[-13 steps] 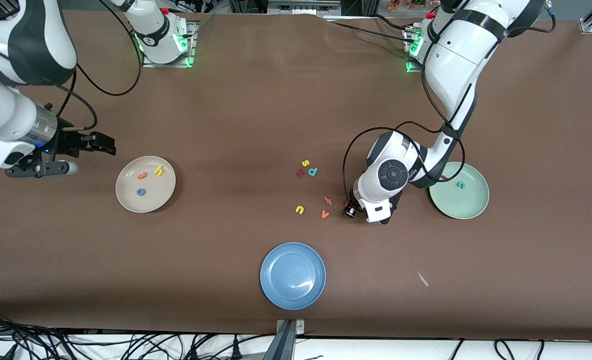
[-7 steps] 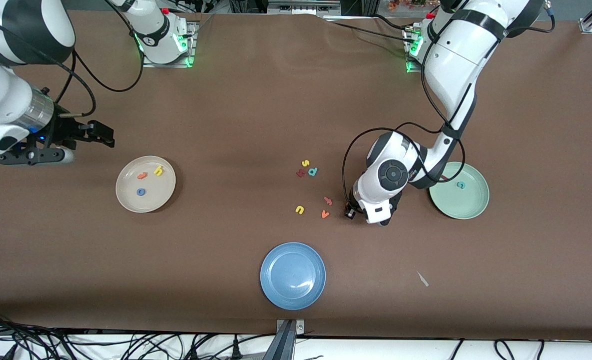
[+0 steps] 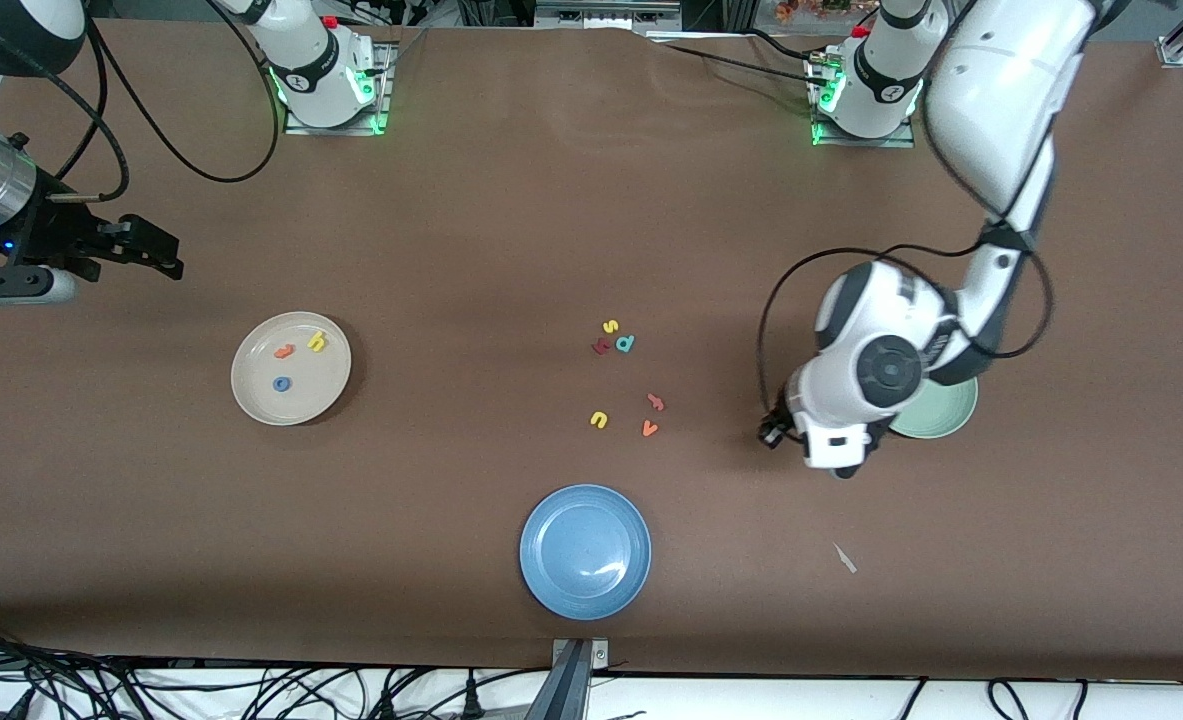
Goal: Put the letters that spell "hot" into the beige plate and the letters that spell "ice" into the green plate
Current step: 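Drop the orange e on the green plate while the right gripper withdraws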
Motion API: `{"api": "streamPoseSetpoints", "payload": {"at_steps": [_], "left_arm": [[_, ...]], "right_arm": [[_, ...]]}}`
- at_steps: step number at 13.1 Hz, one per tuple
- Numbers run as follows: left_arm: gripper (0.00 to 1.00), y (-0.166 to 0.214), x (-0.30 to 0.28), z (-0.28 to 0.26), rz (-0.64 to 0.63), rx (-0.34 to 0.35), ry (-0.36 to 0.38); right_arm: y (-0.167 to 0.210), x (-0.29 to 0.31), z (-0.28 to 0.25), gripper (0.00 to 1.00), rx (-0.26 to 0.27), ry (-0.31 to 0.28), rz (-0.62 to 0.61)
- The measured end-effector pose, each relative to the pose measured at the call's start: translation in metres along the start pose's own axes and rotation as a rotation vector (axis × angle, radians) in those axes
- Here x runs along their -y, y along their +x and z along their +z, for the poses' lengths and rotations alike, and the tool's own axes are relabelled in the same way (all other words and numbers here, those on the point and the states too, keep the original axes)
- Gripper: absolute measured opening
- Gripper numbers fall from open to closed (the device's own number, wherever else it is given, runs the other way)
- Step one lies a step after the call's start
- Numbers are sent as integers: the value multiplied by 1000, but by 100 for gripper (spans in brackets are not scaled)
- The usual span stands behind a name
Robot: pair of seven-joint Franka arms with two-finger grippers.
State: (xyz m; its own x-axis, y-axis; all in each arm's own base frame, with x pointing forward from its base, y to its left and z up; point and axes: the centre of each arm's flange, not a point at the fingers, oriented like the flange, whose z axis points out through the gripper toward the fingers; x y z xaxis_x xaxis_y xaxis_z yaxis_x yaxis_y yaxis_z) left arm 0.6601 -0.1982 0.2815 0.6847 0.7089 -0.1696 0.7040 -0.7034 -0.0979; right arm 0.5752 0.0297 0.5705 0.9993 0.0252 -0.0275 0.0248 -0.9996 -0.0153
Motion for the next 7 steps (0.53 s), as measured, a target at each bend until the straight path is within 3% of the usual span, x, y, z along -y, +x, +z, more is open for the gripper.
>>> {"api": "streamPoseSetpoints", "payload": {"at_steps": [2, 4, 7], "left_arm": [[26, 32, 44, -14, 133, 74, 95], [26, 67, 84, -3, 239, 141, 140], [26, 104, 131, 38, 334, 181, 205]], "right_arm": [[1, -1, 2, 100, 4, 0, 2], [1, 1, 3, 100, 5, -1, -1], [1, 0, 3, 100, 4, -17, -4]]}}
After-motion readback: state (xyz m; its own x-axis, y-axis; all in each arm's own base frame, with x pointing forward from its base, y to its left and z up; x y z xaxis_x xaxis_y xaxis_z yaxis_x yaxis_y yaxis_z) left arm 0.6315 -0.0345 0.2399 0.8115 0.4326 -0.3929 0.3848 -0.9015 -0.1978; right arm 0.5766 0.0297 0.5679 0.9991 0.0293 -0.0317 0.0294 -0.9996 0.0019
